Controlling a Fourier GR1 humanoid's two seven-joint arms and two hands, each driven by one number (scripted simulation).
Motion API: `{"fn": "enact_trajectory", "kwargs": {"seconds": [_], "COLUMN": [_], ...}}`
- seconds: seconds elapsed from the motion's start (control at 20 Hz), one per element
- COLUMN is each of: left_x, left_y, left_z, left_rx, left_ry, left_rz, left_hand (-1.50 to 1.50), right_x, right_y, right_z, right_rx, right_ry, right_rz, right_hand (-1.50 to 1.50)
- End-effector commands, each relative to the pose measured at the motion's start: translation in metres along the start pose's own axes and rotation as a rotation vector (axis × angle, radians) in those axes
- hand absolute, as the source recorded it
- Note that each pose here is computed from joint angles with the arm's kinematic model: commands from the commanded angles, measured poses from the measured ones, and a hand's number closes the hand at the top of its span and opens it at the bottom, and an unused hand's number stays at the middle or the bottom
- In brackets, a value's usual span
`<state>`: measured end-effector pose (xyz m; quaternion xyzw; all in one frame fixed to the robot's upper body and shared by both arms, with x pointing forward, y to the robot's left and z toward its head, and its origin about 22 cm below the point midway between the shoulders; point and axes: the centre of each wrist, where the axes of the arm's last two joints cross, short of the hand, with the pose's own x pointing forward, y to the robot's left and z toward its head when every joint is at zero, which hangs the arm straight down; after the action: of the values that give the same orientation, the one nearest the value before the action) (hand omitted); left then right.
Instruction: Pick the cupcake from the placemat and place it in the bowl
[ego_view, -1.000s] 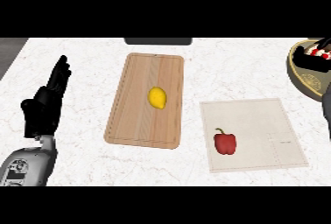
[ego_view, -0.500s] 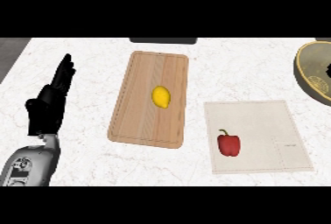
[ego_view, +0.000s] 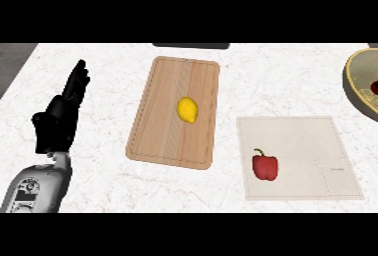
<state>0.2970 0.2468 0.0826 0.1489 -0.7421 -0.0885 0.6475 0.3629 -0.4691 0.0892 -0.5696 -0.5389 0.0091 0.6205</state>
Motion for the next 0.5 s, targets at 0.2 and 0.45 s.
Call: {"fn": "enact_trajectory", "kwargs": {"seconds": [0.2, 0.45], "left_x": [0.0, 0.003], "left_y": [0.0, 0.008], "left_z": [-0.001, -0.005], "left_rx": [-0.007, -0.002], "left_ry": [-0.003, -0.002], "left_rz": [-0.002, 0.011], "left_hand": [0.0, 0.0], "right_x": [-0.012, -0.03], "right_y": [0.004, -0.03], "right_z": [0.003, -0.009], "right_rx": [0.034, -0.036], "right_ry": [-0.076, -0.071], "right_rz": [-0.226, -0.314], "right_hand": [-1.5, -1.5]}}
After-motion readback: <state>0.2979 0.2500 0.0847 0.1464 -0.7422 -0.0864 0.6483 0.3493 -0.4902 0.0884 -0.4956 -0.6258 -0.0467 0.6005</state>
